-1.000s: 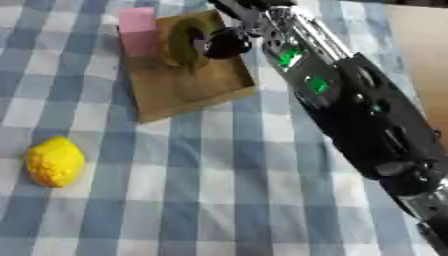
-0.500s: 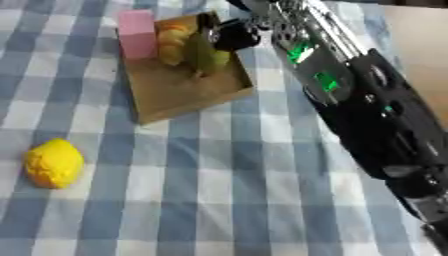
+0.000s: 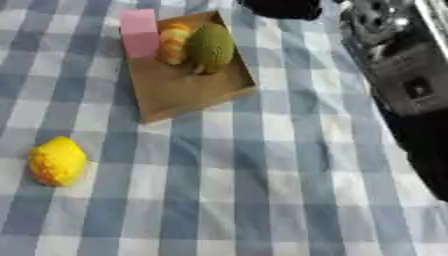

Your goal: Pick up objects on the table and place them in the box.

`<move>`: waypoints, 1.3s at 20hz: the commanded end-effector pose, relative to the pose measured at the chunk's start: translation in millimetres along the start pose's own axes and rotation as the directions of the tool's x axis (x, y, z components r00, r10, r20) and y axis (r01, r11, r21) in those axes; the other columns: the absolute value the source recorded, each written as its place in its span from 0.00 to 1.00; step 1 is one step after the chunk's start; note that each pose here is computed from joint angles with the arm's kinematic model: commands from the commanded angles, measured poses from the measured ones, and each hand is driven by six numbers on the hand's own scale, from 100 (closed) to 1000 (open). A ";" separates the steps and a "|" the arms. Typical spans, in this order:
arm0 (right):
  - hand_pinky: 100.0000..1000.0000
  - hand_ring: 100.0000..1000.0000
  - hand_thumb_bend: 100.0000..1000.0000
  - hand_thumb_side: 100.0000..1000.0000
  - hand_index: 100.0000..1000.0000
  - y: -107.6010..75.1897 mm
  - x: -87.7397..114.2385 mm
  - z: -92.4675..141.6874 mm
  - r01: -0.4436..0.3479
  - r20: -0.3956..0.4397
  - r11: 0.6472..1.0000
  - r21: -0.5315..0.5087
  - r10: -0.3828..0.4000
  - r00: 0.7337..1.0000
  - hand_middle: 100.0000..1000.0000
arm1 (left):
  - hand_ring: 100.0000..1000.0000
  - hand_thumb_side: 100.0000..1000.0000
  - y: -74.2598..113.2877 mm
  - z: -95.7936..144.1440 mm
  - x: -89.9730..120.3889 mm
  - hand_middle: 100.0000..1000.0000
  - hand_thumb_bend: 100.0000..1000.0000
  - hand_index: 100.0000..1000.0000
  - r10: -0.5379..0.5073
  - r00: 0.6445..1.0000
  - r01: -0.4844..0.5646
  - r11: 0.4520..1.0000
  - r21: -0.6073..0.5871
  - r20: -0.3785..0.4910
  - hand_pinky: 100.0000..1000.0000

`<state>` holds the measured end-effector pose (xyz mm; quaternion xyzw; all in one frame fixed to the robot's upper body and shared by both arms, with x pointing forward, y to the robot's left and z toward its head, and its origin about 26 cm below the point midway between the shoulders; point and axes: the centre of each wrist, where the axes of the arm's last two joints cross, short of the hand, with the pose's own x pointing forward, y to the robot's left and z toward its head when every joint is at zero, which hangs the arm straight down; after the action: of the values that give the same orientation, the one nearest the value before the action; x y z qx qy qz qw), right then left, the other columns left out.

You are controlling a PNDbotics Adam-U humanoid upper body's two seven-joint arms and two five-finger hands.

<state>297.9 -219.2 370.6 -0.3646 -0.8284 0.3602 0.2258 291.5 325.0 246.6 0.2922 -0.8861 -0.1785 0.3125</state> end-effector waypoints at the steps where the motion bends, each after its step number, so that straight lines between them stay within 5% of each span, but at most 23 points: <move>1: 0.67 0.70 0.00 0.35 0.85 -25.2 -3.8 5.8 -0.018 0.036 0.991 -0.130 0.022 0.999 0.73 | 0.83 0.53 18.1 -16.0 14.4 0.76 0.69 0.84 -0.316 0.942 0.333 0.920 -0.208 0.114 0.88; 6: 0.67 0.69 0.00 0.34 0.85 -31.8 -12.1 11.1 -0.018 0.049 0.975 -0.220 0.029 0.998 0.73 | 0.85 0.45 19.5 -28.7 25.5 0.76 0.71 0.85 -0.522 0.831 0.534 0.654 -0.536 0.191 0.94; 12: 0.67 0.69 0.00 0.36 0.84 -31.0 -14.0 12.7 -0.009 0.042 0.972 -0.235 0.020 0.999 0.73 | 0.87 0.36 16.3 -35.5 32.3 0.78 0.61 0.86 -0.556 0.784 0.558 0.437 -0.706 0.276 0.95; 16: 0.67 0.68 0.00 0.35 0.84 -29.7 -13.8 12.6 -0.004 0.040 0.972 -0.235 0.014 0.999 0.73 | 0.86 0.30 15.5 -36.5 33.3 0.78 0.55 0.87 -0.528 0.797 0.535 0.390 -0.750 0.294 0.95; 26: 0.66 0.67 0.00 0.35 0.83 -26.2 -14.6 13.6 0.014 0.022 0.970 -0.245 -0.009 1.000 0.73 | 0.86 0.25 8.2 -43.4 41.1 0.78 0.43 0.88 -0.399 0.862 0.467 0.387 -0.795 0.312 0.93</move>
<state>292.9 -246.9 373.0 -0.3766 -0.8682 0.2643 0.1857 294.4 301.2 292.8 0.3125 -0.5881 -0.6659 0.3363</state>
